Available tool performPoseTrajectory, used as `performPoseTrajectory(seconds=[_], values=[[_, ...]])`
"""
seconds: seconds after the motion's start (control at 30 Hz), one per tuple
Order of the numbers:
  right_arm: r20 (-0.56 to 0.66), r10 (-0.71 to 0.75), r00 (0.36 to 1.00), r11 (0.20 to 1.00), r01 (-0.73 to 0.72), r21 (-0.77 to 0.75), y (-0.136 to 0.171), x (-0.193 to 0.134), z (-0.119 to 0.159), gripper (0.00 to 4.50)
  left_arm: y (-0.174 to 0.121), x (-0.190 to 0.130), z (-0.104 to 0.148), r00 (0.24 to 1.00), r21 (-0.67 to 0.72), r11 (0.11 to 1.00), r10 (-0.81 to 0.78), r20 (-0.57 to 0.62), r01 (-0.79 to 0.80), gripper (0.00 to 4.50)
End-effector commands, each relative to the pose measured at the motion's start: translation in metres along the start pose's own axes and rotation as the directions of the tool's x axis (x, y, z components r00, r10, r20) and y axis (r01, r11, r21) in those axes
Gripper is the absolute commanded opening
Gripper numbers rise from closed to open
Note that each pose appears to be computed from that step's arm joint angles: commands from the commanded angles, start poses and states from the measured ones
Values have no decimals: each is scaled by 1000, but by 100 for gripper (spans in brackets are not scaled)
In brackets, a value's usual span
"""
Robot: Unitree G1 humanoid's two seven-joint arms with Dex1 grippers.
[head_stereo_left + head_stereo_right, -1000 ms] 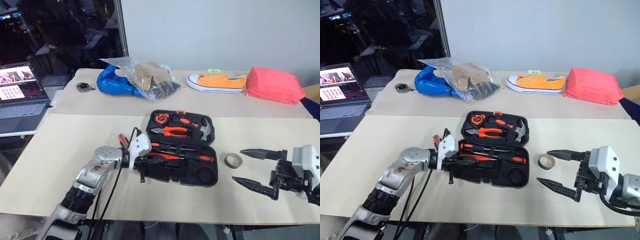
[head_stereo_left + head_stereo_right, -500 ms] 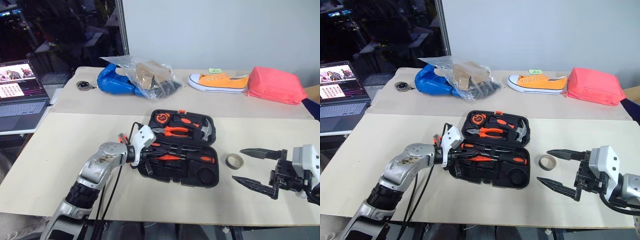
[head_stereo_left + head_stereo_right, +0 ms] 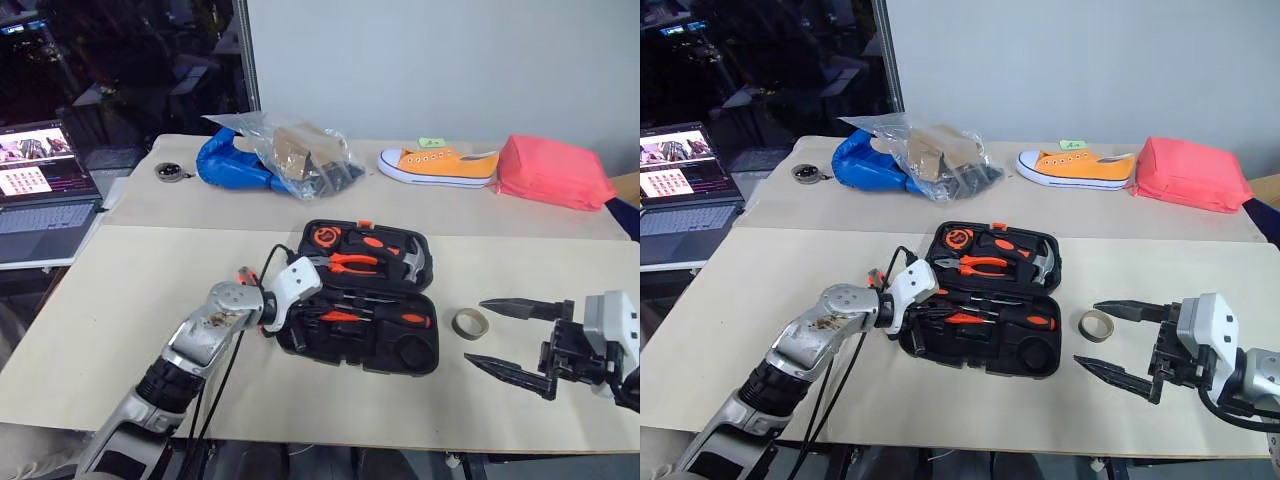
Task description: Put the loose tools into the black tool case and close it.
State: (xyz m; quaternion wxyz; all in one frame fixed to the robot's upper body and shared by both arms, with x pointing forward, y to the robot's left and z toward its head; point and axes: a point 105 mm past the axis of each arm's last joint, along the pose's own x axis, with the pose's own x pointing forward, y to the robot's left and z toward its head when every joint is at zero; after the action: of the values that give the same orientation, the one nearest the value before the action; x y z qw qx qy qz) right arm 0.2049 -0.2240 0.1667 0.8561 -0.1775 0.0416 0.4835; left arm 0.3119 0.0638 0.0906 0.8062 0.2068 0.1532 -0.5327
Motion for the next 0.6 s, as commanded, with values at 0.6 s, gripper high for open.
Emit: performPoseTrajectory(seconds=[0.6], values=[[29,-4,1000,999,5,-41,0,3,9,450,-11,-19,38,960,-147,983,-65,273,108,2]])
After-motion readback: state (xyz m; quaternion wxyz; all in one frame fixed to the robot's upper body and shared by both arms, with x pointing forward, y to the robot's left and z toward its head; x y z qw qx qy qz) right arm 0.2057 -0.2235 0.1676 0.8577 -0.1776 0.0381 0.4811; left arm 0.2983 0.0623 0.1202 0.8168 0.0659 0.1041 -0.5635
